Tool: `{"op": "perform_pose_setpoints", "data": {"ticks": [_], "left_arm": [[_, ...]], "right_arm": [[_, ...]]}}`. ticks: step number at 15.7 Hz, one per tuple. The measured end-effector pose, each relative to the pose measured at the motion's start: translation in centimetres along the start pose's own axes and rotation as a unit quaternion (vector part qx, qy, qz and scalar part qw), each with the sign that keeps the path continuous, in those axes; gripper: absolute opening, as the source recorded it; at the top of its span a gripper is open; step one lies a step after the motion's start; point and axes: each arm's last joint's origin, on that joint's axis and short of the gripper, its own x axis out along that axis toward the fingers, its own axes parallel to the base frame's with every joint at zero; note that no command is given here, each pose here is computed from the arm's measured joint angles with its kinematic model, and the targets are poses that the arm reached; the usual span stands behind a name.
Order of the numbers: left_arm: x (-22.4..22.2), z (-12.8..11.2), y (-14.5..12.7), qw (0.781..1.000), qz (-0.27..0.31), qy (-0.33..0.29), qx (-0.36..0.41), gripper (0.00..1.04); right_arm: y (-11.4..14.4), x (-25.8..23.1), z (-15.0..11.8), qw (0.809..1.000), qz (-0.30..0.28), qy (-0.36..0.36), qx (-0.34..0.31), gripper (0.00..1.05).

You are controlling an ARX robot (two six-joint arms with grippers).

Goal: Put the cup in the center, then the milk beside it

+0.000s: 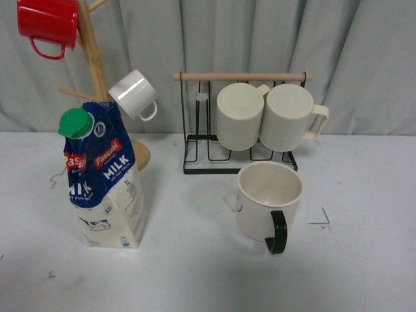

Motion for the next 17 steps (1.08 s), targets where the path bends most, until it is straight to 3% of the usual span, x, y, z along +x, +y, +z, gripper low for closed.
{"op": "perform_pose_setpoints", "data": {"ticks": [5, 6, 8, 11, 12, 14, 17], "left_arm": [[0.0, 0.0, 0.0, 1.0, 0.0, 0.0, 0.0, 0.98], [0.0, 0.0, 0.0, 1.0, 0.0, 0.0, 0.0, 0.98], [0.0, 0.0, 0.0, 1.0, 0.0, 0.0, 0.0, 0.98], [0.0, 0.0, 0.0, 1.0, 0.0, 0.0, 0.0, 0.98], [0.0, 0.0, 0.0, 1.0, 0.0, 0.0, 0.0, 0.98], [0.0, 0.0, 0.0, 1.0, 0.0, 0.0, 0.0, 0.98], [0.0, 0.0, 0.0, 1.0, 0.0, 0.0, 0.0, 0.98]], "right_arm": [[0.0, -1.3, 0.0, 1.0, 0.0, -0.003, 0.0, 0.02], [0.0, -1.9, -0.6, 1.0, 0.001, 0.025, 0.0, 0.02], [0.0, -2.4, 0.0, 1.0, 0.002, -0.009, 0.0, 0.02], [0.0, -2.4, -0.3, 1.0, 0.004, 0.002, 0.0, 0.02], [0.0, -2.4, -0.3, 1.0, 0.003, 0.002, 0.0, 0.06], [0.0, -2.4, -0.3, 1.0, 0.003, 0.002, 0.0, 0.29], [0.0, -2.4, -0.3, 1.0, 0.003, 0.002, 0.0, 0.38]]}}
